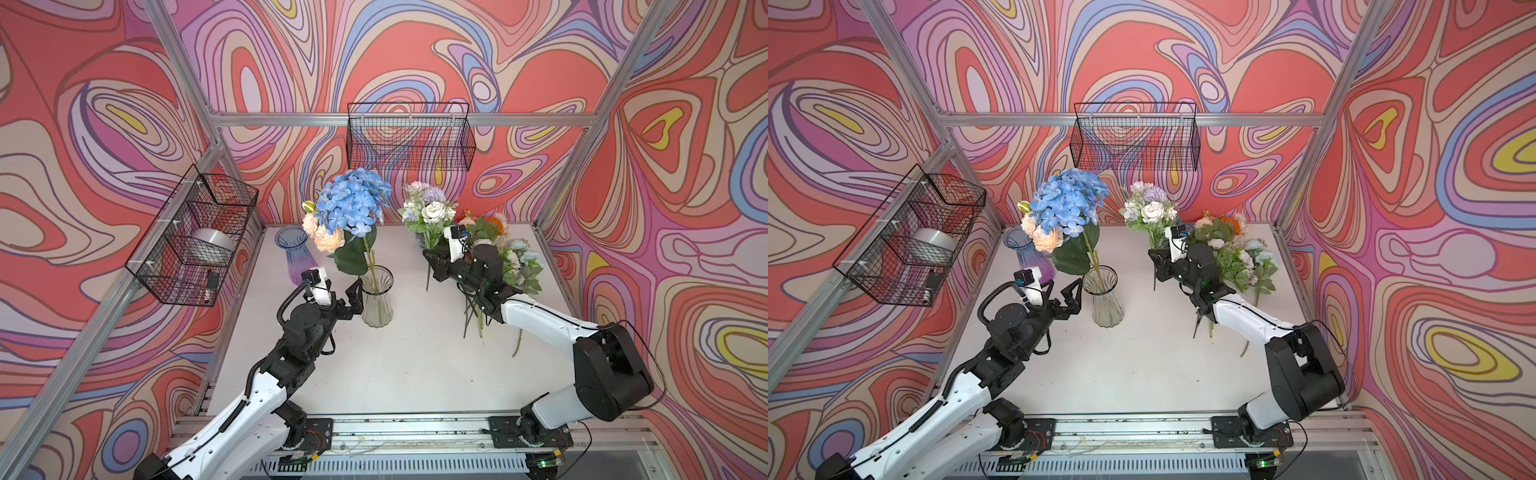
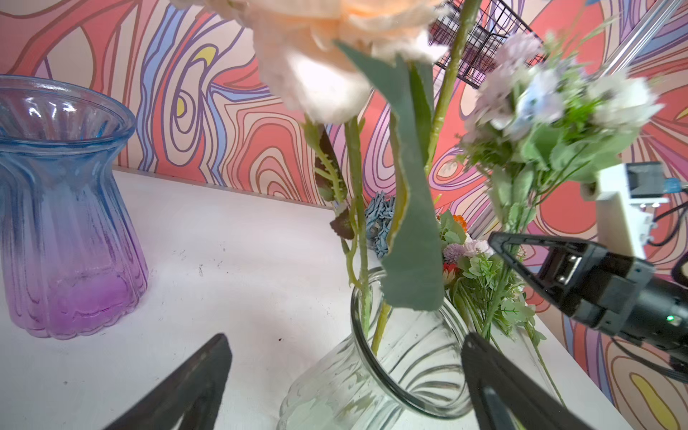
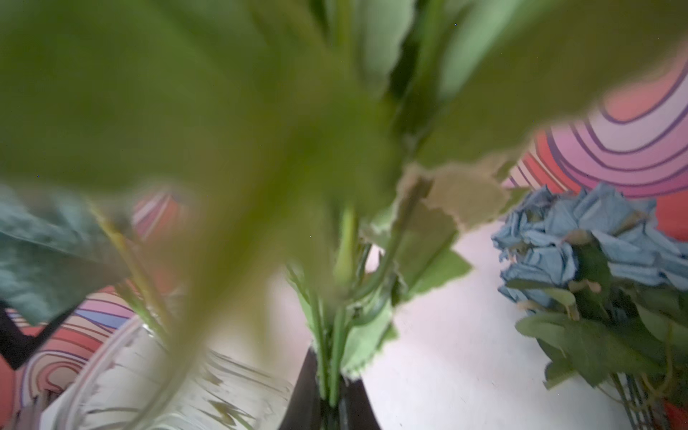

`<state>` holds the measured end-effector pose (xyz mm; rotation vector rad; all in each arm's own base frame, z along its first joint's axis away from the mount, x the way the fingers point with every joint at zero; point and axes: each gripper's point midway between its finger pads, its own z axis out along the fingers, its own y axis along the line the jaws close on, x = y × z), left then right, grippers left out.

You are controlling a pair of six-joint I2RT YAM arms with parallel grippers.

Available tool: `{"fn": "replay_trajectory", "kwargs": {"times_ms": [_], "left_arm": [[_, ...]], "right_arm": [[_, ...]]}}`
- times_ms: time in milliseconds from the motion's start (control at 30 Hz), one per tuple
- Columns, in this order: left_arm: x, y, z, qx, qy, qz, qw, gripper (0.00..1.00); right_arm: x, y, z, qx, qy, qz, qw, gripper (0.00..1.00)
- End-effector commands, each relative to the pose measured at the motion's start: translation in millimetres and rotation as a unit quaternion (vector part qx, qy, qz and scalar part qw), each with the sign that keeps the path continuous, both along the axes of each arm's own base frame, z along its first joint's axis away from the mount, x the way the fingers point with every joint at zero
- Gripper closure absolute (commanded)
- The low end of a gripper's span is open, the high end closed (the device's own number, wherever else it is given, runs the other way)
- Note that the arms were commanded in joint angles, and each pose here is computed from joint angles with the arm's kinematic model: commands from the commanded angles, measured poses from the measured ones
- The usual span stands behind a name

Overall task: Arrange flowers in a vase
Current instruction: Pick up the flower from the top-center of the table, then place the flower in the vase.

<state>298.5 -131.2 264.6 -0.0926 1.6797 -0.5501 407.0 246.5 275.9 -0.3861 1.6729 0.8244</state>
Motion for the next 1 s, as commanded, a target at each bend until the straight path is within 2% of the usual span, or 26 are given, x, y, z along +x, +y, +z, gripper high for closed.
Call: {"fn": "replay_trajectory", "kwargs": {"times_ms": [0, 233, 467, 733, 867, 967], "left_arm": [[0.3, 1.0, 15.0, -0.004, -0.024, 0.005, 1.0, 0.01], [1.3, 2.1, 13.5, -0.011, -0.022, 0.01, 1.0, 0.01], [-0.6, 19.8, 5.7, -0.03, -0.015, 0.054, 0.998, 0.0], [-6.4, 59.9, -19.5, -0.087, 0.006, 0.118, 0.989, 0.0], [-5.0, 77.8, -38.4, -0.147, 0.032, 0.124, 0.981, 0.0], [-4.5, 77.1, -40.0, -0.17, 0.032, 0.1, 0.98, 0.0]], "right_arm": [[-20.9, 0.5, 73.4, 0.08, -0.099, 0.031, 0.991, 1.0], [-58.3, 11.2, 132.6, 0.146, -0.219, 0.078, 0.961, 1.0], [-90.7, 53.2, 166.7, 0.154, -0.303, 0.144, 0.929, 1.0], [-103.4, 102.6, 155.5, 0.152, -0.297, 0.197, 0.922, 1.0], [-110.8, 124.9, 135.6, 0.138, -0.289, 0.216, 0.923, 1.0], [-111.7, 137.6, 117.7, 0.128, -0.272, 0.223, 0.927, 1.0]]}}
